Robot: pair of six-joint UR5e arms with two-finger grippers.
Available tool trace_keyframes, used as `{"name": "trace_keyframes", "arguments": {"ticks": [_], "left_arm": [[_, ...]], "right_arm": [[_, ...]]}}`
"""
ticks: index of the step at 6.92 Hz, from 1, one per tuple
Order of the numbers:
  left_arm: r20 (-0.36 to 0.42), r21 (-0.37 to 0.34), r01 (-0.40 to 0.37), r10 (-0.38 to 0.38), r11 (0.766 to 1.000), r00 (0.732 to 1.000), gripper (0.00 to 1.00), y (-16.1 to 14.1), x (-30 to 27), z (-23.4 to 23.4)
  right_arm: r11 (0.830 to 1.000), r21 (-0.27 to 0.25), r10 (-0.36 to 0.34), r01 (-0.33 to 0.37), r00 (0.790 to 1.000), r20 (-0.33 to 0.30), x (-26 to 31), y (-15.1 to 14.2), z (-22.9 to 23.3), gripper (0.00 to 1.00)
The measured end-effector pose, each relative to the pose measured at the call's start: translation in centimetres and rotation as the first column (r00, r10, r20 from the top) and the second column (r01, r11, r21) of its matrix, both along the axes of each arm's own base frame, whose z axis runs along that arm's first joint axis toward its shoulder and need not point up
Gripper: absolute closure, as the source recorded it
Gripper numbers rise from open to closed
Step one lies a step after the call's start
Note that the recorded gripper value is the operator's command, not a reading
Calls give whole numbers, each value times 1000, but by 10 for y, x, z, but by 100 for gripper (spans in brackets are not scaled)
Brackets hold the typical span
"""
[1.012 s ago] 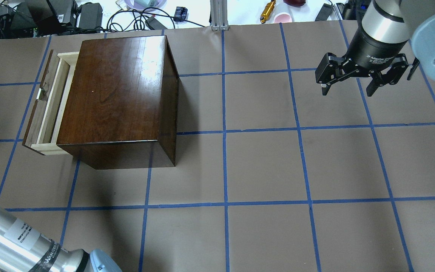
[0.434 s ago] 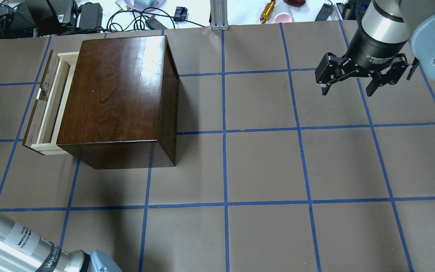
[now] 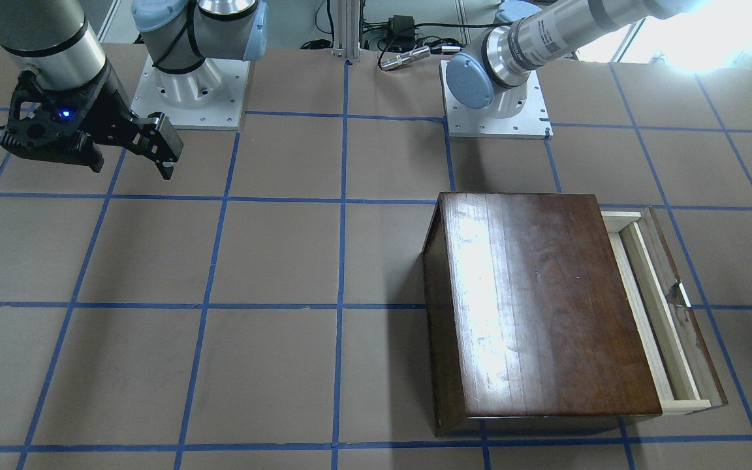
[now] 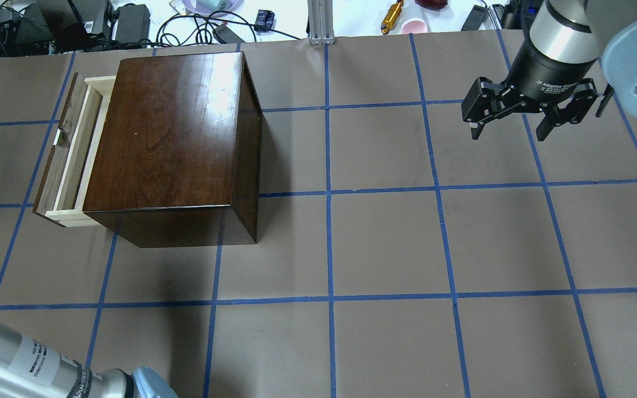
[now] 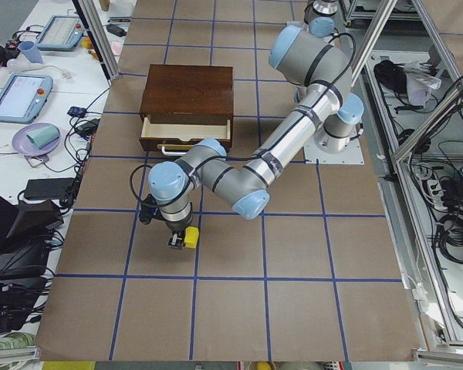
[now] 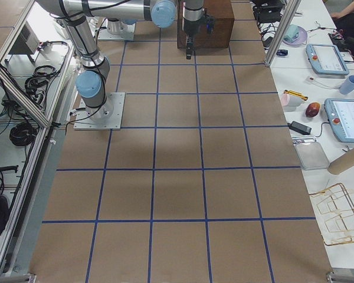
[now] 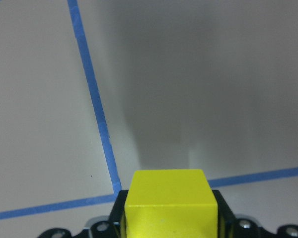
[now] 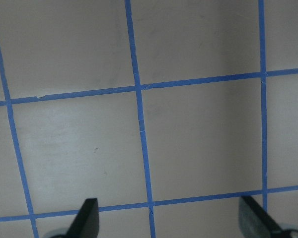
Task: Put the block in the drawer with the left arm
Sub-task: 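Lift the yellow block and carry it over the open drawer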
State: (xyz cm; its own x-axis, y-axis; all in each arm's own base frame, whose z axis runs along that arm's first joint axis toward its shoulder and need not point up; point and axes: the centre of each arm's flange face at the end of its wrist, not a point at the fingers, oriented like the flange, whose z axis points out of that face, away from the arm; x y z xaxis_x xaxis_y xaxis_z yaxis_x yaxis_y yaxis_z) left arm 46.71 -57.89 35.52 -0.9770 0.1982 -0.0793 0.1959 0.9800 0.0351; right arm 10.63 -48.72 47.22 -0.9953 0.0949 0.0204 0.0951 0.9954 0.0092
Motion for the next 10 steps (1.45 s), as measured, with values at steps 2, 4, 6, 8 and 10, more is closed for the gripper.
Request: {"name": "trace_keyframes", "arguments": {"ticks": [2,4,6,8,10], "left_arm": [[-33,39,6,-5,999,999,79,3,-47,42],[-55,62,-6,9,998,998,80,0,-97,61],[-56,65,-54,57,996,997,84,-15,-168,69],[-58,74,-104,109,992,992,87,-23,-235,71],[-58,87,-156,161,984,985,88,-24,-295,67]], "right_arm": [[1000,0,0,0,1000,0,0,0,0,0],[1000,0,0,0,1000,0,0,0,0,0],[1000,0,0,0,1000,0,0,0,0,0],[1000,0,0,0,1000,0,0,0,0,0],[1000,0,0,0,1000,0,0,0,0,0]]}}
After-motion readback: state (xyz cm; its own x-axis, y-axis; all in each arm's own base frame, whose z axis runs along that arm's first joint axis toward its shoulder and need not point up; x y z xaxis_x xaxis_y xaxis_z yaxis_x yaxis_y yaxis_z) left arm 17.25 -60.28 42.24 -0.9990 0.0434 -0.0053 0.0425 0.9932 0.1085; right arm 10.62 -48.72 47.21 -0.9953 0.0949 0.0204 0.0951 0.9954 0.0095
